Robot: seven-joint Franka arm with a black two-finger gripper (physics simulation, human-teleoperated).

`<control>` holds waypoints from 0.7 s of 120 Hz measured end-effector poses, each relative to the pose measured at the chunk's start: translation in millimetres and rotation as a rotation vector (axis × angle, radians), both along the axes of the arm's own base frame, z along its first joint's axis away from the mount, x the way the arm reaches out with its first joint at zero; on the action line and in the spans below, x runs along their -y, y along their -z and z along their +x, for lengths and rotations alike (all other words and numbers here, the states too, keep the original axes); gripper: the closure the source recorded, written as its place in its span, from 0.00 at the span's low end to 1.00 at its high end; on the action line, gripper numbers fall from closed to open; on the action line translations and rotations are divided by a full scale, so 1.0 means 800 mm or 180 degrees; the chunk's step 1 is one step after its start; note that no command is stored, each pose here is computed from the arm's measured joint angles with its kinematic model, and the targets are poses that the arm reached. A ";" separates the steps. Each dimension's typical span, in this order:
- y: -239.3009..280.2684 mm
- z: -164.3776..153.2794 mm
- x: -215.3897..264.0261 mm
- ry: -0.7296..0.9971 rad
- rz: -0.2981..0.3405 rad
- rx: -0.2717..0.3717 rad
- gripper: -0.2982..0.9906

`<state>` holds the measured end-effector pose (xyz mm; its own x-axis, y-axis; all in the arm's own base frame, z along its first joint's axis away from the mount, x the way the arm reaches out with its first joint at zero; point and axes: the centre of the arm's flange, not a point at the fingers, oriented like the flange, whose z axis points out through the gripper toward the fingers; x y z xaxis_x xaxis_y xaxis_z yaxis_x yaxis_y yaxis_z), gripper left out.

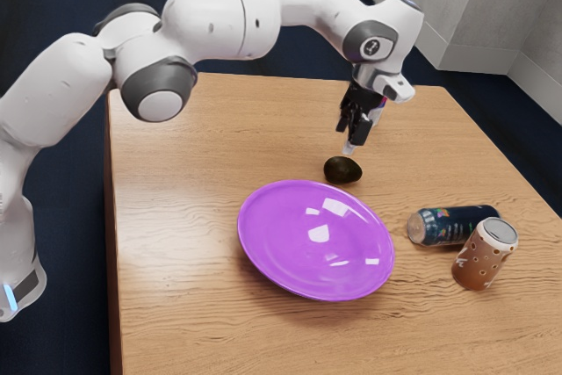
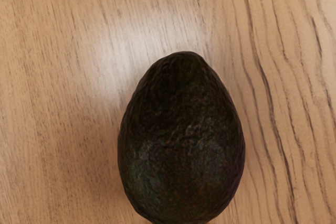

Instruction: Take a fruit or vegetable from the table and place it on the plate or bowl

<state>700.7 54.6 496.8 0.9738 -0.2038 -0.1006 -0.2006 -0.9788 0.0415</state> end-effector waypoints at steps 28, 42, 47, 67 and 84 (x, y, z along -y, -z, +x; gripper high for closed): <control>0.027 0.007 0.007 0.0097 -0.0028 -0.0054 0.25; 0.041 0.007 0.007 0.0129 -0.0053 -0.0094 0.25; 0.048 0.007 0.009 0.0150 -0.0075 -0.0118 0.25; 0.073 0.011 0.020 0.0236 -0.0128 -0.0179 0.26; 0.086 0.014 0.022 0.0269 -0.0127 -0.0190 0.26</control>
